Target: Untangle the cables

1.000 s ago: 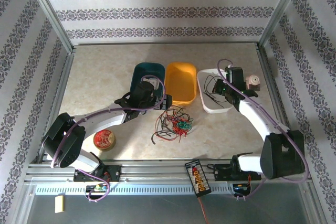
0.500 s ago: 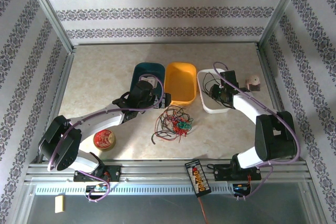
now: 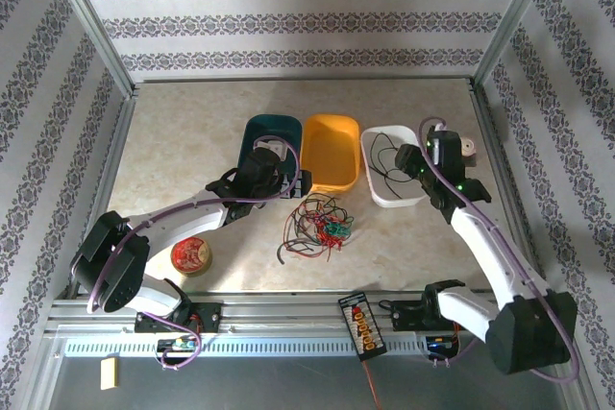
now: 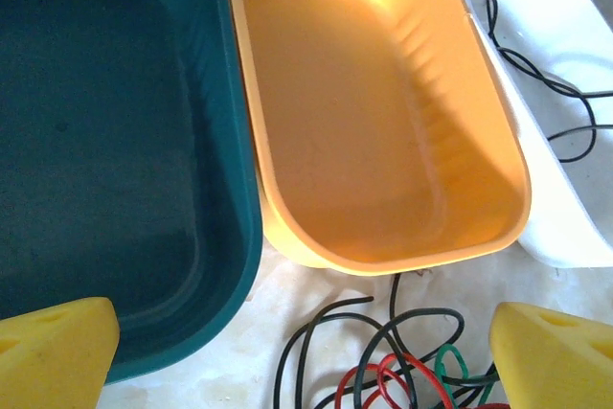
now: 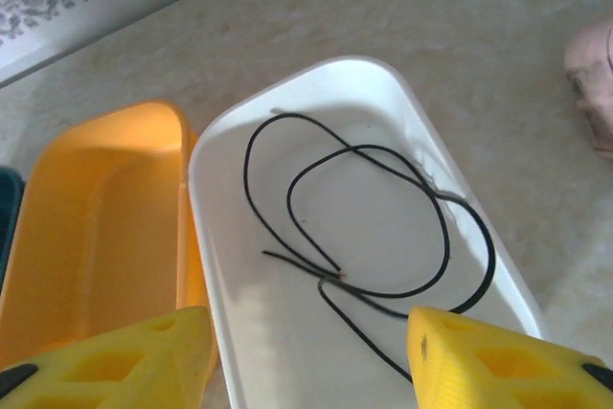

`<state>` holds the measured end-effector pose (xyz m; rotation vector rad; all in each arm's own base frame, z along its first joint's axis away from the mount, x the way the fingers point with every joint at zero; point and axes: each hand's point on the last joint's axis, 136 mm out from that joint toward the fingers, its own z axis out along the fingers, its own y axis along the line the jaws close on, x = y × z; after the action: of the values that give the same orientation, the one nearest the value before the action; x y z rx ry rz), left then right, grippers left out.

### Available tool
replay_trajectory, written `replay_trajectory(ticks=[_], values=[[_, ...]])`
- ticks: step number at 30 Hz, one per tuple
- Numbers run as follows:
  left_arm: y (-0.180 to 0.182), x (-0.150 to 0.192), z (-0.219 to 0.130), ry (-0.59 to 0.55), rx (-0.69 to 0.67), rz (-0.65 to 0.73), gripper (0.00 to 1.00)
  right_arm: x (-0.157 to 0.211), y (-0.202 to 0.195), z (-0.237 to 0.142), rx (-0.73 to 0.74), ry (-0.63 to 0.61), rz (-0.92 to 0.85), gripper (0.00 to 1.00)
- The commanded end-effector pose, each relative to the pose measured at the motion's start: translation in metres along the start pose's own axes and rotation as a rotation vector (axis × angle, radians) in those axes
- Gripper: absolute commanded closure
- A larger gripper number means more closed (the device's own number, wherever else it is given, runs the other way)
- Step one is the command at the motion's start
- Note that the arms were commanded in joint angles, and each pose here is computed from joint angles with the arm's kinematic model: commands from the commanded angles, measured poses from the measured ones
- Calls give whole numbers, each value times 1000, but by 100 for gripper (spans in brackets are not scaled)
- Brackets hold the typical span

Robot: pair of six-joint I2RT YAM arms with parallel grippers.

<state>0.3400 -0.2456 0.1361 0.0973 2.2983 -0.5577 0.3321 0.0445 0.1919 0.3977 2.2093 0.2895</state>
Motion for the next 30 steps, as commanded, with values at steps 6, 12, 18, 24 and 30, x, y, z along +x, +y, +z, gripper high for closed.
replay_trajectory(ticks=[6, 12, 18, 24, 30], values=[[7, 14, 7, 73, -55, 29, 1, 115, 95, -29, -412, 318, -399, 45], [8, 33, 9, 152, -40, 78, 1, 177, 114, -18, -417, 456, -536, 46], [-1, 46, 9, 196, 2, 114, 1, 186, 122, 10, -365, 510, -520, 49], [-5, 53, 9, 226, 19, 132, 1, 188, 112, 22, -318, 522, -536, 50], [19, 51, 11, 210, -98, 69, 1, 167, 138, 3, -401, 449, -571, 50]])
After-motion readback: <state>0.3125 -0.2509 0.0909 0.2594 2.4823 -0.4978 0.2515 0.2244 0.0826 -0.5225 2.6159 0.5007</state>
